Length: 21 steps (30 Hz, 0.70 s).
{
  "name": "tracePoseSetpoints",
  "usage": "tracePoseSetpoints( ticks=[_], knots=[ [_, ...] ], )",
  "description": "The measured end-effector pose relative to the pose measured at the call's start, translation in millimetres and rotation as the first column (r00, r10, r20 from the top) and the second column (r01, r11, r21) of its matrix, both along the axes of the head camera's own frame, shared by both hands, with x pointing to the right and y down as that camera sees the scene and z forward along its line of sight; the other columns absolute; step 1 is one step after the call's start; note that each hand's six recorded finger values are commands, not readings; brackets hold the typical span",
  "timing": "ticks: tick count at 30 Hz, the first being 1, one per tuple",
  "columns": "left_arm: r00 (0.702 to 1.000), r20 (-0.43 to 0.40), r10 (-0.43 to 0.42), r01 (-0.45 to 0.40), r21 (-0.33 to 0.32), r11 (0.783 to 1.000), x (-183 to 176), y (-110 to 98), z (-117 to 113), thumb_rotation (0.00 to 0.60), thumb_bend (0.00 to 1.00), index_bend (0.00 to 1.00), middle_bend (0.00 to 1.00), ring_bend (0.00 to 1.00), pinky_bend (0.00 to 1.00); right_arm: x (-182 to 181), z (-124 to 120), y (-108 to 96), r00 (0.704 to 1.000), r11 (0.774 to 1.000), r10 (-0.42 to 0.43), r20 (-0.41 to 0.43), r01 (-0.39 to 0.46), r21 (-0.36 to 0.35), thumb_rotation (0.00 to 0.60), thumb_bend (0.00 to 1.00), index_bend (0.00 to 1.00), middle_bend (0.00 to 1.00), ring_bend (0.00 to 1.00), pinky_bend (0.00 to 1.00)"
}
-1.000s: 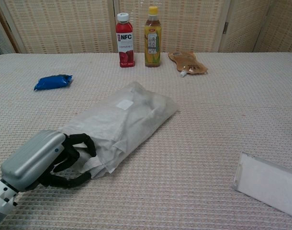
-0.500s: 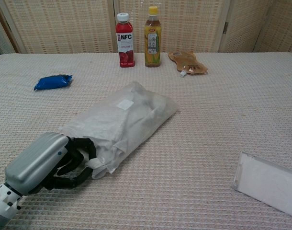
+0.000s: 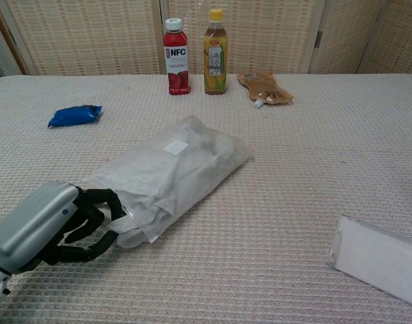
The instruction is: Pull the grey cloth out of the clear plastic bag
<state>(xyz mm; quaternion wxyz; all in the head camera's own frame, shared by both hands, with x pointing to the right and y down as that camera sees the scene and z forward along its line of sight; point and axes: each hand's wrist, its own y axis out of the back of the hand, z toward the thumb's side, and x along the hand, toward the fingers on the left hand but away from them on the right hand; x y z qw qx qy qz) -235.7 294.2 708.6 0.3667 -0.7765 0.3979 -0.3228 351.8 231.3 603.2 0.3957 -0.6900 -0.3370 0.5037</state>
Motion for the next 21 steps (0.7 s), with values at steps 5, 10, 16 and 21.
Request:
tracePoseSetpoints(
  ticks=[5,10,16,21],
  knots=[
    [1.0,-0.001,-0.01,0.01,0.017,1.0,-11.4,-3.3,-7.2,0.6,0.56,0.7,1.0,1.0,1.0,-10.3,13.6,-2.9,1.0,0.999,-0.026,-0.015,0.026,-0.026,0.6,0.15,0.0,0.0,0.0,0.0],
    [0.999,0.015,-0.032,0.031,0.031,0.999,-25.7,-11.4,-11.3,0.6,0.56,0.7,1.0,1.0,1.0,-28.5,25.4,-17.5,0.999,0.999,-0.046,-0.01,0.046,-0.019,0.6,0.15,0.0,0.0,0.0,0.0],
    [0.998,0.034,-0.048,0.047,0.039,0.998,-38.4,-16.8,-13.7,0.6,0.56,0.7,1.0,1.0,1.0,-56.1,46.2,-35.5,0.998,0.999,-0.046,0.036,0.046,-0.02,0.6,0.16,0.21,0.0,0.0,0.0],
    [0.998,0.028,-0.055,0.054,0.039,0.998,-41.8,-19.5,-15.5,0.6,0.56,0.7,1.0,1.0,1.0,-83.7,70.5,-49.0,0.995,0.999,0.026,0.099,-0.022,-0.047,0.6,0.18,0.39,0.0,0.0,0.0]
  ],
)
